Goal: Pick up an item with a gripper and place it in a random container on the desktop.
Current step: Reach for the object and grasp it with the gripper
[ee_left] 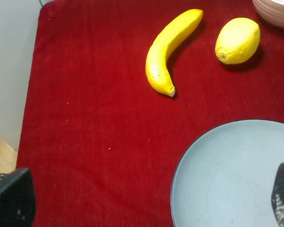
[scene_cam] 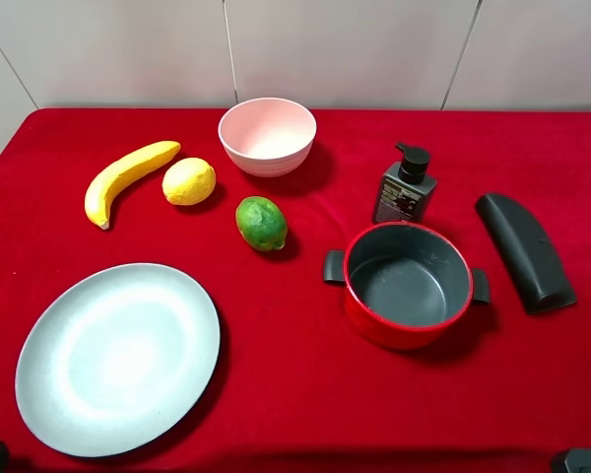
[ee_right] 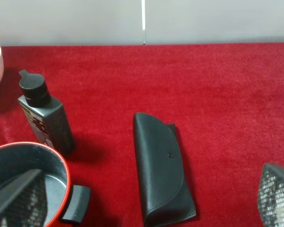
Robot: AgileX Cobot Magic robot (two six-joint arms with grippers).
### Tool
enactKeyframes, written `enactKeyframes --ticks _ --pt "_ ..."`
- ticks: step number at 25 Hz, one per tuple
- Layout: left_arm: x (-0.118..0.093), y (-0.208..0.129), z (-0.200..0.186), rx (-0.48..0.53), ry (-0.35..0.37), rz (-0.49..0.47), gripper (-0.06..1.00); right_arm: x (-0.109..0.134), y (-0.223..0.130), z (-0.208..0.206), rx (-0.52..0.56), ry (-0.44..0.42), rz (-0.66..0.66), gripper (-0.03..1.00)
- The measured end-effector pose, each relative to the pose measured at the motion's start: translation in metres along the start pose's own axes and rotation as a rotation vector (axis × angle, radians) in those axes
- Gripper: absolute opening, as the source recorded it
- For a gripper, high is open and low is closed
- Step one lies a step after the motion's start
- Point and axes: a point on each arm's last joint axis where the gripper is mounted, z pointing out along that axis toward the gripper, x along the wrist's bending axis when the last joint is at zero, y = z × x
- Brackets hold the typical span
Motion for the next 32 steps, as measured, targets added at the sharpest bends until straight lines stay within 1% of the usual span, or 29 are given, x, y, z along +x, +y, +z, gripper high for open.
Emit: enactKeyframes --ticks 4,8,22,32 --pt "0.000 0.000 0.000 0.000 0.000 0.000 0.99 0.000 0.000 0.000 0.001 -0.001 0.000 0.69" --pt "0.000 0.000 0.000 0.000 0.000 0.000 0.99 0.000 0.007 0.007 0.052 -0.002 0.001 0.69" --pt "0.000 0.000 0.000 0.000 0.000 0.000 0.99 0.002 0.057 0.033 0.223 -0.010 0.002 0.69" --pt "0.000 0.000 0.000 0.000 0.000 0.000 0.99 0.003 0.089 0.057 0.313 -0.009 -0.026 0.69"
